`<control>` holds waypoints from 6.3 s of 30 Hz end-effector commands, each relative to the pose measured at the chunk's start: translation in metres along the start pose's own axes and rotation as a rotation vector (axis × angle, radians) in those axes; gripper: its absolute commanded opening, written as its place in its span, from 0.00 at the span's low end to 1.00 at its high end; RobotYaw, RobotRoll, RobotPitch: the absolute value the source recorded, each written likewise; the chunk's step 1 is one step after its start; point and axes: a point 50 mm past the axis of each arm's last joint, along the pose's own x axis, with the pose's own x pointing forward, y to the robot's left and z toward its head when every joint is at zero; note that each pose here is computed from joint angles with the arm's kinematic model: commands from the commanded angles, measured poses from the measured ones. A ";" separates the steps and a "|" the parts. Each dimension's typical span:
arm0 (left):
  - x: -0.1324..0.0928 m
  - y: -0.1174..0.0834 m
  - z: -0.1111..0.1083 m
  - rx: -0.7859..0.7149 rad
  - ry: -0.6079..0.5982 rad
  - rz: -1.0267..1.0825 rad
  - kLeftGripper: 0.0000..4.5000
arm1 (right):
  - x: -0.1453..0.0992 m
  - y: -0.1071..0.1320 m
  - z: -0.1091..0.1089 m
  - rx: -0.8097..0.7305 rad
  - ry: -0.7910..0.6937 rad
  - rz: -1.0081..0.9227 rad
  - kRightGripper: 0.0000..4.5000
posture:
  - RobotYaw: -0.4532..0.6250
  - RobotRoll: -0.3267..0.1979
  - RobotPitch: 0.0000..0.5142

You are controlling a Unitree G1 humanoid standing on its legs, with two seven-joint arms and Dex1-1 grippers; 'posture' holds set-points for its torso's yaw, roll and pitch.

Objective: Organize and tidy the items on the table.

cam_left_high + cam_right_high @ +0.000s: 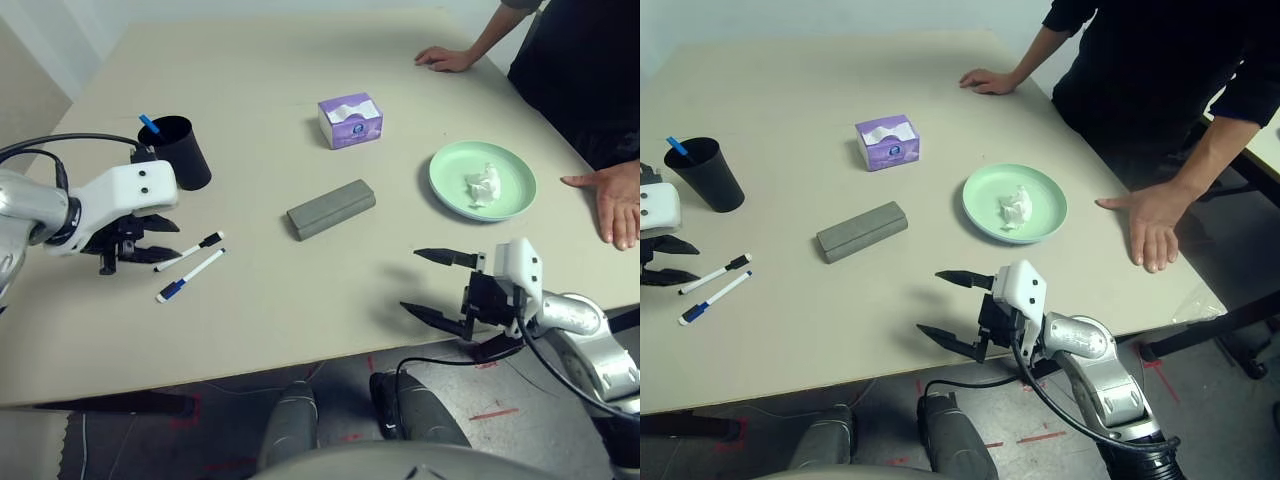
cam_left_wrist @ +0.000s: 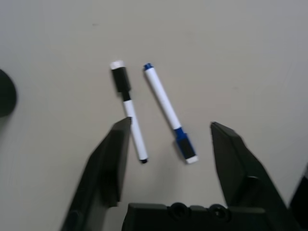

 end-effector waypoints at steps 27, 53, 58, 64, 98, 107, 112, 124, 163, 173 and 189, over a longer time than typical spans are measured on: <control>0.075 -0.024 -0.029 -0.108 0.109 -0.037 0.99 | 0.002 0.001 0.015 -0.031 0.020 0.015 1.00 | 0.33 0.62 0.29; 0.009 0.021 0.021 -0.083 -0.124 0.086 0.00 | -0.007 0.014 0.014 0.017 0.038 0.026 1.00 | 0.35 0.62 0.30; 0.008 0.017 0.034 -0.093 -0.178 0.066 0.00 | -0.008 0.013 0.012 0.018 0.040 0.014 1.00 | 0.34 0.62 0.28; 0.010 0.014 0.041 -0.149 -0.280 0.120 0.00 | -0.009 0.007 0.014 0.027 0.026 -0.027 1.00 | 0.36 0.62 0.26; 0.016 0.088 0.021 -0.444 -0.740 1.056 0.00 | -0.012 -0.012 0.015 0.086 -0.068 -0.227 1.00 | 0.37 0.62 0.30; 0.026 0.108 0.016 -0.480 -0.747 1.140 0.00 | -0.013 -0.011 0.014 0.088 -0.059 -0.232 1.00 | 0.37 0.62 0.31; 0.033 0.114 0.009 -0.499 -0.711 1.153 0.00 | -0.014 -0.012 0.014 0.086 -0.053 -0.238 1.00 | 0.37 0.62 0.31; 0.050 0.111 -0.009 -0.599 -0.695 1.166 0.00 | -0.017 -0.014 0.014 0.082 -0.045 -0.244 1.00 | 0.36 0.62 0.32; 0.001 0.044 0.005 -0.032 -0.007 0.171 0.99 | -0.010 -0.010 0.014 0.044 -0.035 -0.165 1.00 | 0.37 0.62 0.31; 0.033 0.049 -0.016 -0.118 0.068 0.093 0.99 | -0.009 -0.007 0.016 0.037 -0.033 -0.160 1.00 | 0.36 0.62 0.32; 0.059 0.045 -0.025 -0.140 0.098 0.065 0.99 | -0.008 -0.007 0.020 0.029 -0.036 -0.153 1.00 | 0.35 0.62 0.32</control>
